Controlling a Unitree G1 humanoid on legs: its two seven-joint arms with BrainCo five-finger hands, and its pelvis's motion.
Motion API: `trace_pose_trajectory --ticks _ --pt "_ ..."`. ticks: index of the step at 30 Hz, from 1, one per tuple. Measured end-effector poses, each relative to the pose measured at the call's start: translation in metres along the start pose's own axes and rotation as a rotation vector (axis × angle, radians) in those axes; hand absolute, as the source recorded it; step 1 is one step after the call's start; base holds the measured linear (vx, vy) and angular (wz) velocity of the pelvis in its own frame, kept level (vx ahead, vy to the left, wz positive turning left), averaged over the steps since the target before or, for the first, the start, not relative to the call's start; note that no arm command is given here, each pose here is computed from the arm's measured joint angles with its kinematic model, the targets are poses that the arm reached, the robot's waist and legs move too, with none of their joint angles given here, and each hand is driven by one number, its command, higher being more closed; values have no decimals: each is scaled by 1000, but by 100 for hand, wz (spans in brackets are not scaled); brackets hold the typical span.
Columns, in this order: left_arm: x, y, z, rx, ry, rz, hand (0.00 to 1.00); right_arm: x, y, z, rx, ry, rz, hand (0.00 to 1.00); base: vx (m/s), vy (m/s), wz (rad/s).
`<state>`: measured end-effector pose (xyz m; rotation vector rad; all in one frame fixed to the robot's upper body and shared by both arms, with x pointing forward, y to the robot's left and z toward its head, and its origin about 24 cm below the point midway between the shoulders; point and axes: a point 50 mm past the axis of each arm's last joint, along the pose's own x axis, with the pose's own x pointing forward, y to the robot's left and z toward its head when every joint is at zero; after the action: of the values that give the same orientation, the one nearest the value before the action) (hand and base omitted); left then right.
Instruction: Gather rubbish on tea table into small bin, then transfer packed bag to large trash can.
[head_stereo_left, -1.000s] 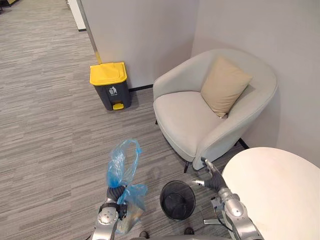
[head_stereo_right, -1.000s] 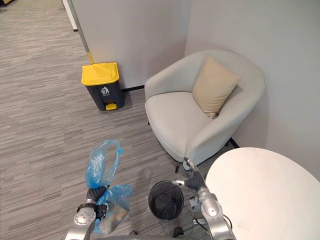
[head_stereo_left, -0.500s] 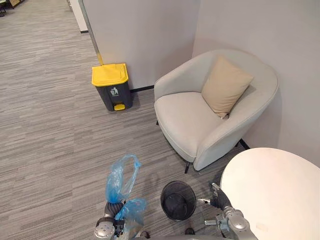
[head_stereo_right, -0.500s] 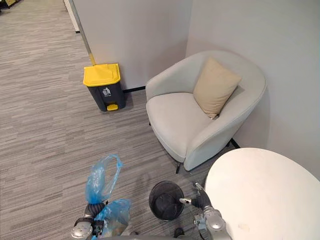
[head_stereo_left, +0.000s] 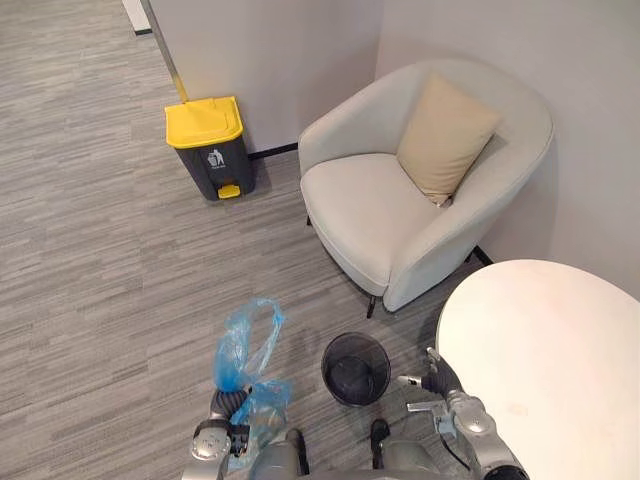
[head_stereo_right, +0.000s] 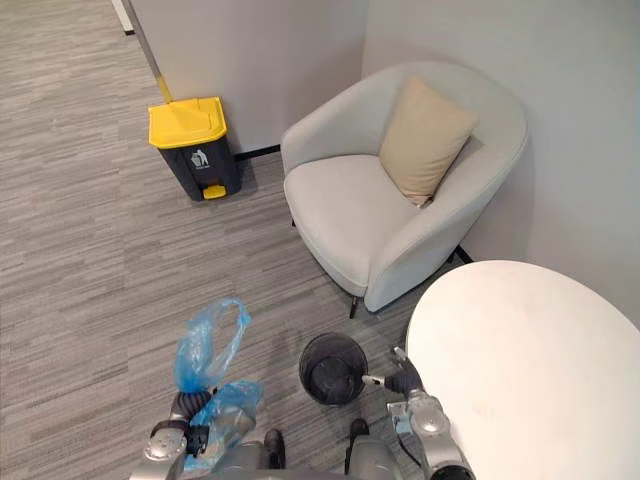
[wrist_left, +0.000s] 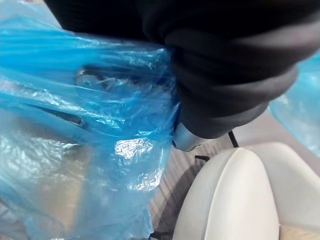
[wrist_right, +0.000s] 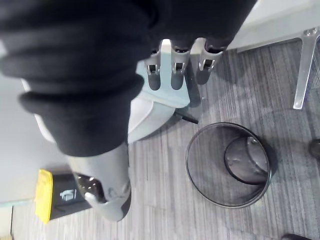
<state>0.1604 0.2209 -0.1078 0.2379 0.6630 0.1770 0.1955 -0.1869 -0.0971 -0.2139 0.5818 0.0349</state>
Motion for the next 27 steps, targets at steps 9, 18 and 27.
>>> trace_pose_trajectory --ticks 9,18,27 --pt "-4 -17 20 -49 -90 -26 100 5 -10 26 -41 -103 -37 0 -227 -198 72" --pt "3 -25 38 -13 -150 -70 100 1 -22 18 -6 -79 -108 0 -197 6 83" --pt "2 -17 29 46 -123 -65 100 -2 -9 9 49 -49 -99 0 -75 151 15"
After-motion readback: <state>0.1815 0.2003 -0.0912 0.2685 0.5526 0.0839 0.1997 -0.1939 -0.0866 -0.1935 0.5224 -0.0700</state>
